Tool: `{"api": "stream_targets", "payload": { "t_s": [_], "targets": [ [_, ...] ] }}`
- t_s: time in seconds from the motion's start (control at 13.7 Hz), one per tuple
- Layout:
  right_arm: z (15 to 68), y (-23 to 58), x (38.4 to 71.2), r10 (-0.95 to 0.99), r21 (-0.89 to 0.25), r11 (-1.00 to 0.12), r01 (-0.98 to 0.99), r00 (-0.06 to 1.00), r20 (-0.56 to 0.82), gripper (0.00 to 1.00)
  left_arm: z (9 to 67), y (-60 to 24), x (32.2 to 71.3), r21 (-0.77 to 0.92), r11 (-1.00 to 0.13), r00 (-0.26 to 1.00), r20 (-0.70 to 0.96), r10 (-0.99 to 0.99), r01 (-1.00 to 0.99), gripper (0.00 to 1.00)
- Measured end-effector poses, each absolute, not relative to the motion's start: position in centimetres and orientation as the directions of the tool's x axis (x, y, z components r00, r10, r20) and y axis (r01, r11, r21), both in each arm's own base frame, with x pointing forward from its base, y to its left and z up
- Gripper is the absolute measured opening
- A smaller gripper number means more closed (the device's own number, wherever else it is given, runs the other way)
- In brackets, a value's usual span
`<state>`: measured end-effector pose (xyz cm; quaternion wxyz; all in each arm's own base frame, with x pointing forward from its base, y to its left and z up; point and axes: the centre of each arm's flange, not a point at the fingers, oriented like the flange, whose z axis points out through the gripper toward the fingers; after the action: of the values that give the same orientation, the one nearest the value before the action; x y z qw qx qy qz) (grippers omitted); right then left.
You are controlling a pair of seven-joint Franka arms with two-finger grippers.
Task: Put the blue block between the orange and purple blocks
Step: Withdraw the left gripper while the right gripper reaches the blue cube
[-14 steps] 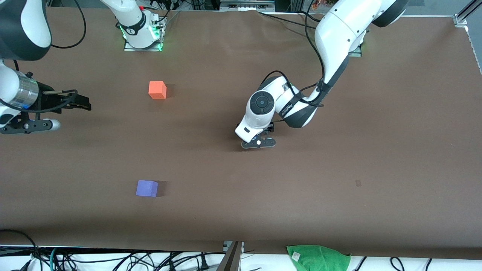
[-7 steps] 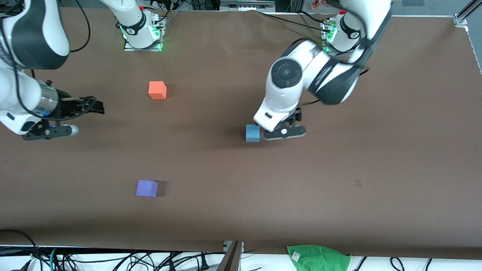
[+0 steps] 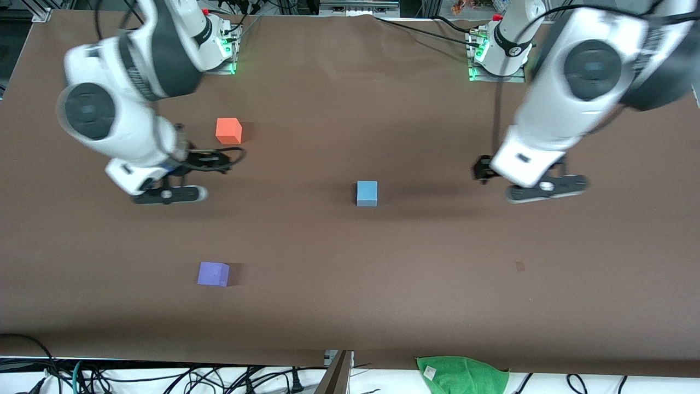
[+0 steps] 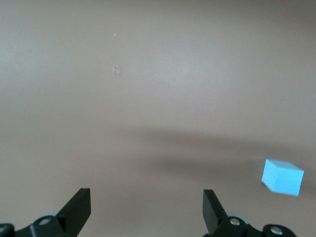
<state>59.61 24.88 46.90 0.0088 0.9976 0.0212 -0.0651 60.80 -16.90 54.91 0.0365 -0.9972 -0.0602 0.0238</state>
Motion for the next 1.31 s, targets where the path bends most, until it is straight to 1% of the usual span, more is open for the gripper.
{"api": "stream_targets", "payload": {
  "t_s": [0.15, 0.51, 0.66, 0.8, 0.95, 1.02, 1.31],
  "targets": [
    [45.3, 29.8, 58.8, 0.028, -0.001, -1.000, 0.028, 0.995, -0.096, 1.00, 57.1, -11.9, 60.3, -0.053, -0.995, 0.994, -0.073, 0.083, 0.079, 1.00],
    [39.0, 39.8, 57.2, -0.064, -0.080, -0.995, -0.065, 0.998, -0.015, 1.00, 60.1, -4.1, 59.3, -0.015, -0.998, 0.993, -0.096, -0.065, -0.067, 1.00],
    [35.7, 44.4, 55.6, -0.060, -0.113, -0.992, -0.057, 0.998, 0.026, 1.00, 60.4, -2.4, 58.7, -0.024, -0.992, 0.989, -0.091, -0.118, -0.121, 1.00],
    [32.4, 47.9, 54.0, -0.035, -0.139, -0.990, -0.026, 0.998, 0.059, 1.00, 60.0, -2.3, 58.0, -0.044, -0.981, 0.981, -0.030, -0.190, -0.191, 1.00],
    [29.4, 49.9, 52.7, -0.020, -0.141, -0.990, -0.011, 0.998, 0.063, 1.00, 59.5, -2.5, 56.6, -0.062, -0.980, 0.980, 0.050, -0.192, -0.189, 1.00],
    [28.3, 50.6, 52.1, -0.035, -0.139, -0.990, -0.026, 0.998, 0.060, 1.00, 59.3, -2.3, 55.8, -0.064, -0.983, 0.982, 0.062, -0.179, -0.175, 1.00],
    [25.6, 53.2, 49.9, -0.082, -0.134, -0.988, -0.070, 0.993, 0.085, 1.00, 58.3, -0.7, 54.9, -0.021, -0.993, 0.992, 0.050, -0.116, -0.115, 1.00]
  ]
}}
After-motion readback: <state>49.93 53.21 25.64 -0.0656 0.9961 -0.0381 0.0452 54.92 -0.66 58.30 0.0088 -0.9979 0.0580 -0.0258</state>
